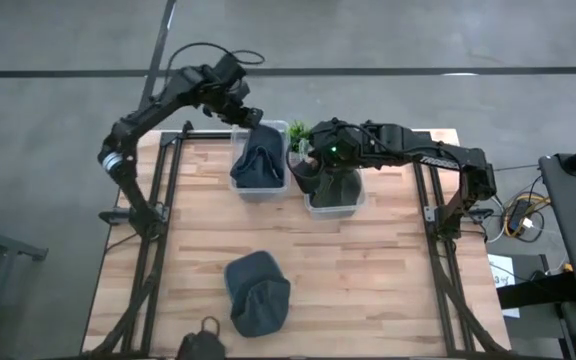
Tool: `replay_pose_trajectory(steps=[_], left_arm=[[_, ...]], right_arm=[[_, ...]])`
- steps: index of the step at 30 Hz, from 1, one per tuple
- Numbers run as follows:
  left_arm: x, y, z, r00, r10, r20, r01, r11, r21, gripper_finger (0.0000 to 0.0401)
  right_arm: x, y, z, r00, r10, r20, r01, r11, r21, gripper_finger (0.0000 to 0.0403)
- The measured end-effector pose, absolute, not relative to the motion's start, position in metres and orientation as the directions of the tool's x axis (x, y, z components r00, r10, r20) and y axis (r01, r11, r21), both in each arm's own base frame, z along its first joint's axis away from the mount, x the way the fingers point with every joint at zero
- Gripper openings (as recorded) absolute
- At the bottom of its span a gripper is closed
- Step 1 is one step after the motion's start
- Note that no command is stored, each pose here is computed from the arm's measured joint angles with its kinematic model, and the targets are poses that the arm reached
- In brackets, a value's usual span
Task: Pick & Place hat
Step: Put the blue cap into the left transparent bin
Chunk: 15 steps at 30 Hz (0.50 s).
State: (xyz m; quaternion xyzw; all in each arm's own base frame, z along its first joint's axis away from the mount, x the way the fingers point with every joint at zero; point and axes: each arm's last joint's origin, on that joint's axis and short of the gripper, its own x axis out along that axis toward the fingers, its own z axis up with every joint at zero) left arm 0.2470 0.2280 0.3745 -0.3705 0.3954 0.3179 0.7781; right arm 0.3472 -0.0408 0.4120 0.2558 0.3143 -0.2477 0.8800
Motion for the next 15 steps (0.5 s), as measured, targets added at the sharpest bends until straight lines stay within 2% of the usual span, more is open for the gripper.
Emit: replay_pose_trajectory(steps=[4, 8, 15], left_arm=[[0.234, 0.215, 0.395, 0.543, 0.221, -0.810, -0.762, 0.535, -0.366, 0.0147], [0.223, 0.201, 0.412, 0.620, 0.185, -0.763, -0.709, 0.549, -0.443, 0.0147], [0.202, 0.178, 0.438, 0.677, 0.224, -0.701, -0.673, 0.574, -0.466, 0.0147]], right_arm=[[0.350, -0.035, 0.399, 0.654, -0.251, -0.713, 0.593, 0.755, 0.278, 0.0325], [0.352, -0.030, 0.385, 0.641, -0.168, -0.749, 0.579, 0.746, 0.329, 0.0325], [0.354, -0.012, 0.371, 0.619, -0.112, -0.778, 0.559, 0.758, 0.336, 0.0325]])
